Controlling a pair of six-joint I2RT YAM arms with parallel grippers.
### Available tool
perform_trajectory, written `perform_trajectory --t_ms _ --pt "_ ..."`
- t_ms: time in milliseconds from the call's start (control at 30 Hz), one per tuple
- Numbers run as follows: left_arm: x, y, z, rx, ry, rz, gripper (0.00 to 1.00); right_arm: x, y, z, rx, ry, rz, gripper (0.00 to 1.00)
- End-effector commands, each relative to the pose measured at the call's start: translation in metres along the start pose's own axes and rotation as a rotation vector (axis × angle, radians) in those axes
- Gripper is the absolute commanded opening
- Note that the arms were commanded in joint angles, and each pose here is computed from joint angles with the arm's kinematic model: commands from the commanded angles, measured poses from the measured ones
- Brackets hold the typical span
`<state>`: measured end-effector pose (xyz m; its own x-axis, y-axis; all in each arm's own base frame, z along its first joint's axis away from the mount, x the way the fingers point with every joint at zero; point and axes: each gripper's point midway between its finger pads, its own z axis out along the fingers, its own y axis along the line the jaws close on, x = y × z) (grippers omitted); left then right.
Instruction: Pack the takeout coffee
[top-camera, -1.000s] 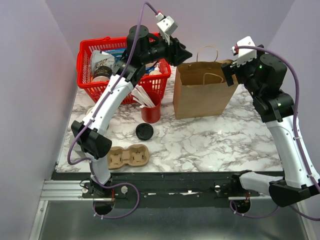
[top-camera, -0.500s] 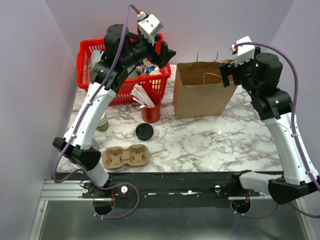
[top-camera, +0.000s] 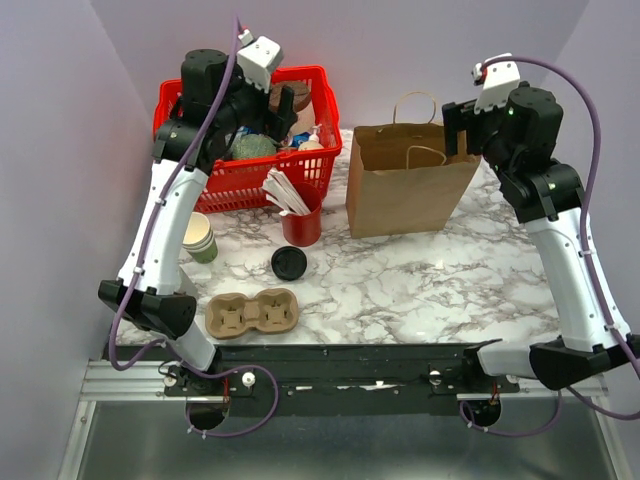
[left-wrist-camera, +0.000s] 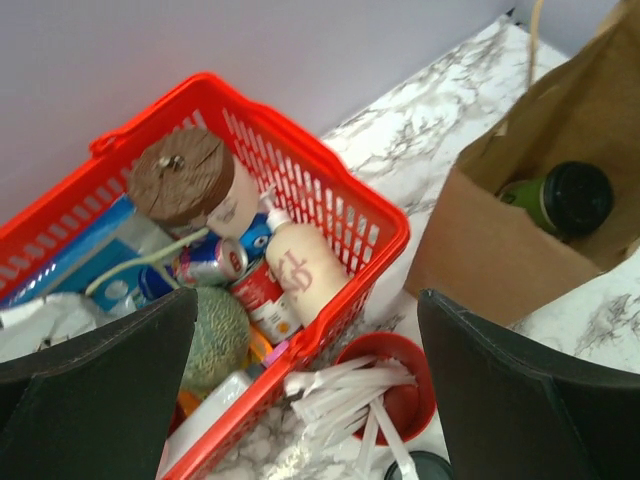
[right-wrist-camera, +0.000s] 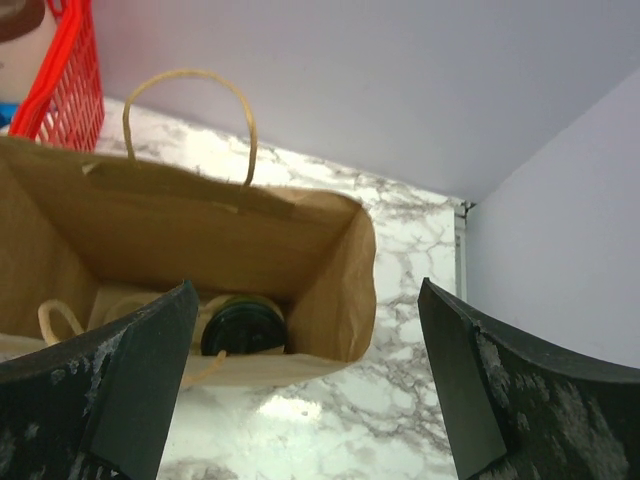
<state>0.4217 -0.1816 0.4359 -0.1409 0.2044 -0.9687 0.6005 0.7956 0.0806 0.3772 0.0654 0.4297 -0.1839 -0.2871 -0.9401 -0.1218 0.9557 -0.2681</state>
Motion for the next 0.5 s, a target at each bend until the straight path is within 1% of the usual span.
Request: perform_trajectory --t_ms 0,67,100,167,200,267,400,467 --pt "0.003 0.039 -0.022 -0.123 0.024 -0.083 0.99 -0.036 -0.027 0.001 0.135 -0.086 0.051 1.00" --pt "-0.001 0.052 -0.028 -0.162 0.007 -0.097 0.99 -0.045 -0.038 0.006 0.197 -0.109 0.056 1.00" --pt "-0.004 0.065 -0.033 -0.200 -0.005 -0.102 0.99 -0.054 -0.044 0.006 0.223 -0.142 0.058 1.00" --pt "-0.008 0.076 -0.036 -0.226 -0.020 -0.114 0.99 -0.059 -0.051 0.010 0.268 -0.159 0.056 1.00" --pt "-0.010 0.081 -0.039 -0.240 -0.031 -0.114 0.99 -0.067 -0.054 0.011 0.285 -0.189 0.053 1.00" --pt "-0.018 0.096 -0.046 -0.278 -0.054 -0.108 0.99 -0.073 -0.061 0.013 0.322 -0.209 0.048 1.00" --pt "-0.034 0.117 -0.060 -0.344 -0.101 -0.076 0.99 -0.098 -0.078 0.009 0.416 -0.301 0.042 1.00" --pt "-0.039 0.130 -0.071 -0.394 -0.118 -0.066 0.99 -0.102 -0.084 0.008 0.451 -0.313 0.041 1.00"
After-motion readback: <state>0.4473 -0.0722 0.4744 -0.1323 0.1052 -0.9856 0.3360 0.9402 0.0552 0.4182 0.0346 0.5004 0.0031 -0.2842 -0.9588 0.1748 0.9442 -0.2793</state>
